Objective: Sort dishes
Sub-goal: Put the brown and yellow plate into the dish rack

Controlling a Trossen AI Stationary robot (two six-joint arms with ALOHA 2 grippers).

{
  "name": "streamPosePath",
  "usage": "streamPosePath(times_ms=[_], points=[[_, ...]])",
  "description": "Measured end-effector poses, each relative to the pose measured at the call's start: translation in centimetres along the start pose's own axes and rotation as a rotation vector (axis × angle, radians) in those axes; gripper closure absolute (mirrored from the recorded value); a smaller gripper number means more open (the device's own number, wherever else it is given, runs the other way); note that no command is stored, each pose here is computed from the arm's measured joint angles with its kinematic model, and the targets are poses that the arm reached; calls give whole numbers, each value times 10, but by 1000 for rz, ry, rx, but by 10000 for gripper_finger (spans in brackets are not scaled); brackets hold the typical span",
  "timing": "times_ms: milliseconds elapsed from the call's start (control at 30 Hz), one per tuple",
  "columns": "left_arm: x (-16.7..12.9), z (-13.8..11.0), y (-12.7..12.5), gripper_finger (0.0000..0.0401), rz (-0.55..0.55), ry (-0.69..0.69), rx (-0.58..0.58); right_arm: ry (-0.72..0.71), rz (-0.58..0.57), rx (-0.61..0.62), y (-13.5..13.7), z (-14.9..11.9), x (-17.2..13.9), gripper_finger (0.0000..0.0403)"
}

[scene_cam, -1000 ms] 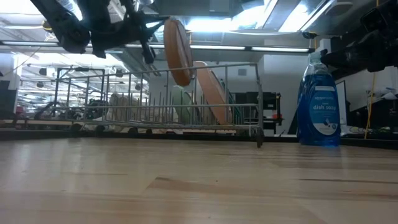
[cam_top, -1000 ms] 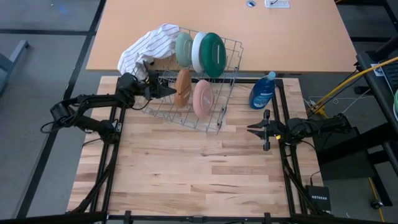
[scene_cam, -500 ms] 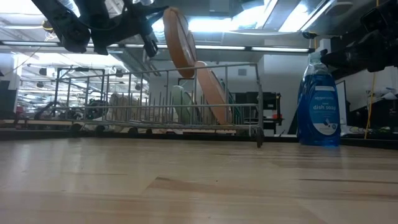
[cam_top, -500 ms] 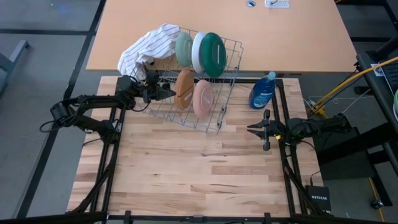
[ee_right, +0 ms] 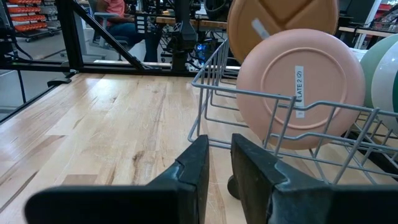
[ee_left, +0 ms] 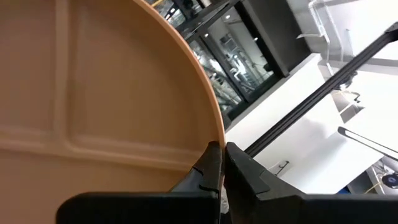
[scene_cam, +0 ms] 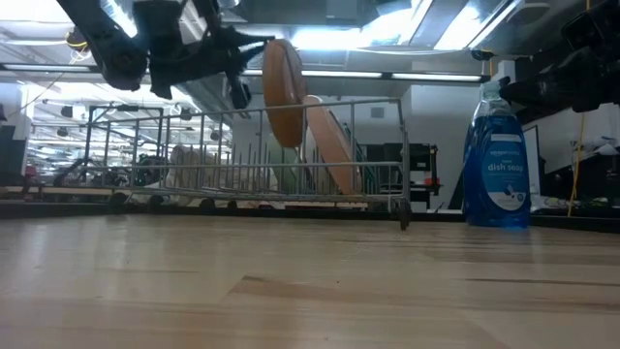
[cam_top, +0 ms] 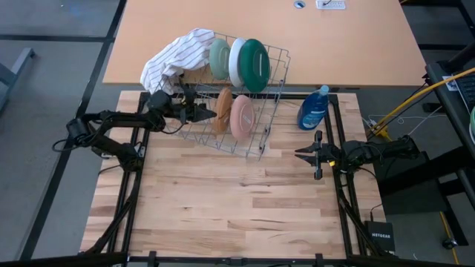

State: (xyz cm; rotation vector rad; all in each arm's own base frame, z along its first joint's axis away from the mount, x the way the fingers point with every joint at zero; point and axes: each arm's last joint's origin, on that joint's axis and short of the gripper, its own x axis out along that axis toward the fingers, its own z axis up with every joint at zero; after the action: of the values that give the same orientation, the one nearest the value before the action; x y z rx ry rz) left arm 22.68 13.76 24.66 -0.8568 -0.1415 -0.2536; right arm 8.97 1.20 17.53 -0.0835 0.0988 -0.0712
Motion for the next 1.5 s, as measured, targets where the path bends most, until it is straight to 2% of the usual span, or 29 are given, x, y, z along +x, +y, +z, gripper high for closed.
streamPosePath(times_ms=[200, 467, 700, 967, 1233, 1500], points=[[6, -12, 22, 401, 46, 39, -62, 0, 0, 0, 0, 0, 0, 331], [4, -14, 35, 401, 82, 46, -106, 0, 0, 0, 0, 0, 0, 331], [-2, -8, 42, 399, 166, -58, -155, -1, 0, 0, 0, 0, 0, 331], [-8, -4, 53, 391, 325, -241, -333, 0, 0, 0, 0, 0, 0, 331], [-9, -3, 54, 390, 350, -275, -346, 0, 0, 0, 0, 0, 0, 331], [-9, -4, 55, 345, 368, -254, -269, 0, 0, 0, 0, 0, 0, 331]])
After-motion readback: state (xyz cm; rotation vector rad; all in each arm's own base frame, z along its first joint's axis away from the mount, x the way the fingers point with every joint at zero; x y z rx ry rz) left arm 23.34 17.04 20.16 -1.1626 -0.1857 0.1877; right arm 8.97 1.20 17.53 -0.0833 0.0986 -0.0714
